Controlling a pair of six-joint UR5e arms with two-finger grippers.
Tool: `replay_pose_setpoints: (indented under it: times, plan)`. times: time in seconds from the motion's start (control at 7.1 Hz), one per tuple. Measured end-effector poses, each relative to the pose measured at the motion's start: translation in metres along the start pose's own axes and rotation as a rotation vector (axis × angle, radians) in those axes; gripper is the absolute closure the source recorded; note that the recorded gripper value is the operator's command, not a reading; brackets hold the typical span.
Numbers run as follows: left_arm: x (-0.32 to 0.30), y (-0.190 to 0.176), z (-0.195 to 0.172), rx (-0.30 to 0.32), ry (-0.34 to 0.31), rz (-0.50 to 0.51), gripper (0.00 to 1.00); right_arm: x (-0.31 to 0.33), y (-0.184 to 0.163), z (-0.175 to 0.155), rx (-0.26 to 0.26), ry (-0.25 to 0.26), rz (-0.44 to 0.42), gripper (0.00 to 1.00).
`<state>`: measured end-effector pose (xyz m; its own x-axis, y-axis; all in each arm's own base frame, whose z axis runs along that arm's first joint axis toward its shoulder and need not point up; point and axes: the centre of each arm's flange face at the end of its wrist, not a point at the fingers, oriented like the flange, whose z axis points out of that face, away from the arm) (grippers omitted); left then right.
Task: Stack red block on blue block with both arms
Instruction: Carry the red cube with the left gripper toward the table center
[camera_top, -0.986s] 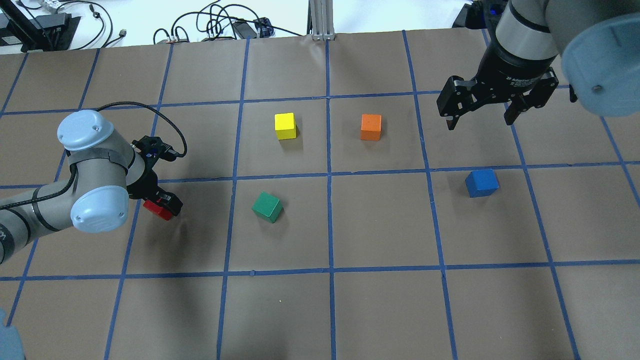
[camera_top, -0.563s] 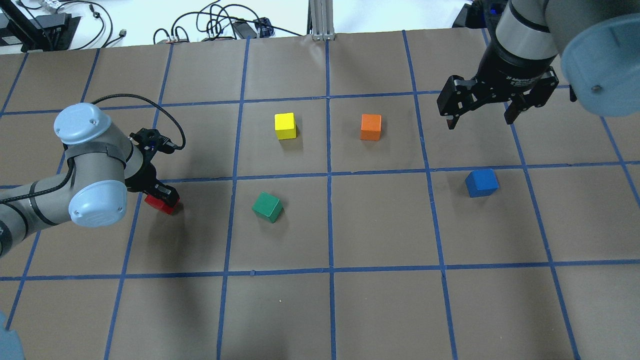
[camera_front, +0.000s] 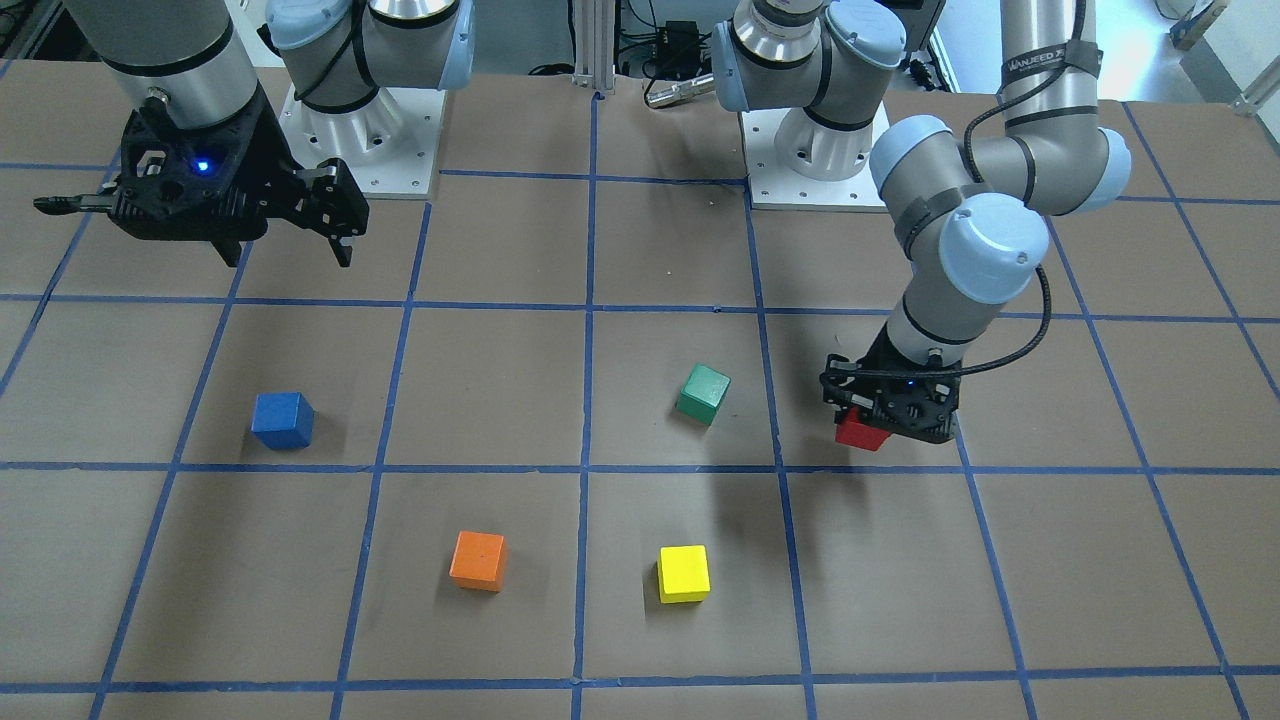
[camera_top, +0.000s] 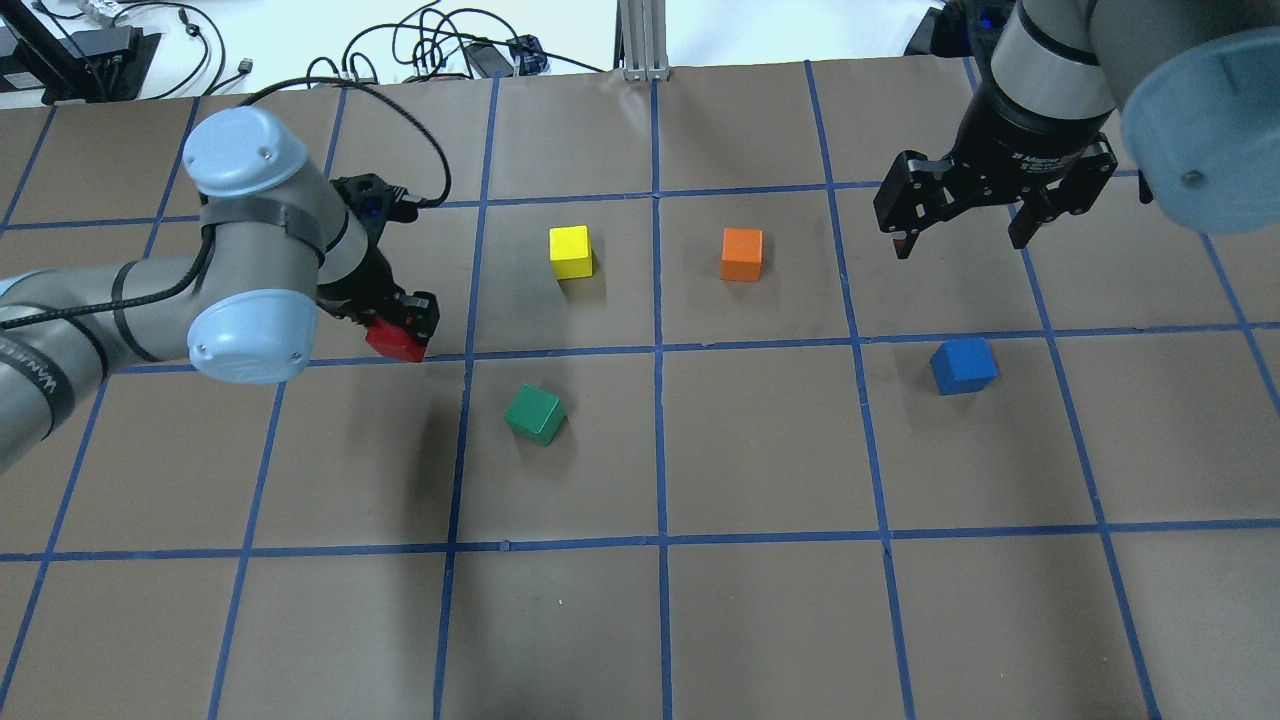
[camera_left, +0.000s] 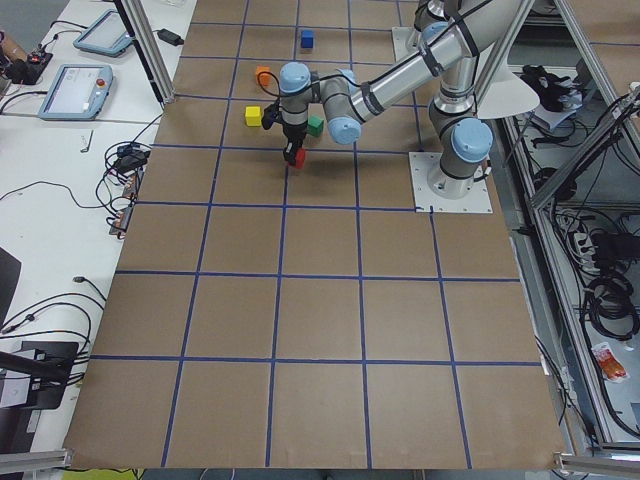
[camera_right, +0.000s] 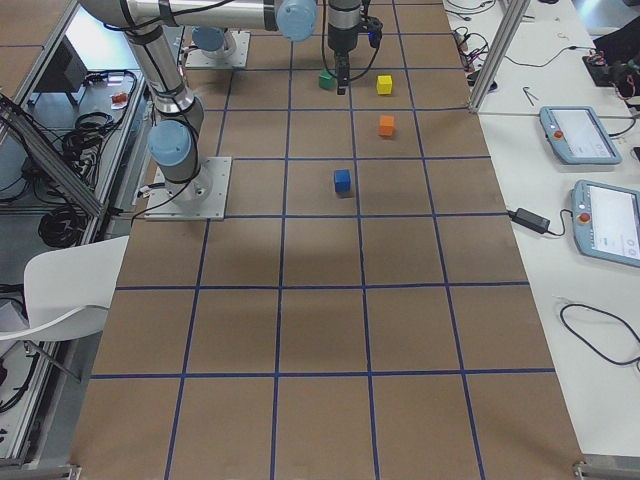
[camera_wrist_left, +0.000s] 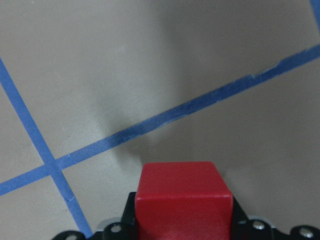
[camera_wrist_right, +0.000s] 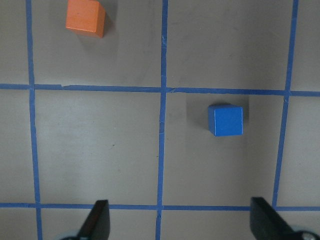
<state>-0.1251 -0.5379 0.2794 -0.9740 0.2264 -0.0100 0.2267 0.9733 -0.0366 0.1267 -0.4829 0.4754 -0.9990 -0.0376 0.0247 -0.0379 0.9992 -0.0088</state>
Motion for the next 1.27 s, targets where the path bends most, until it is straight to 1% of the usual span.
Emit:
replay_pose_setpoints:
  times: [0.14,0.28,0.42,0.7,1.13,1.27]
  plan:
    - [0.056,-0.017,-0.015,0.006,0.002,-0.02,1.0,0.0,0.0,0.0,0.0,-0.001,0.0,0.0]
    - [0.102,-0.028,-0.02,0.013,0.006,-0.035,1.0,0.0,0.0,0.0,0.0,0.0,0.0,0.0]
    - [0.14,-0.036,-0.014,0.011,0.01,-0.056,1.0,0.001,0.0,0.001,-0.001,0.001,-0.001,0.0]
    - [0.181,-0.047,0.013,-0.004,0.014,-0.111,1.0,0.001,0.0,0.001,-0.002,0.003,-0.003,0.0]
    - [0.22,-0.06,0.047,0.011,0.022,-0.157,1.0,0.002,0.0,0.003,-0.008,0.004,-0.001,0.0]
    - [0.225,-0.068,0.057,0.008,0.022,-0.159,0.65,0.003,0.001,0.006,-0.013,0.005,0.001,0.0]
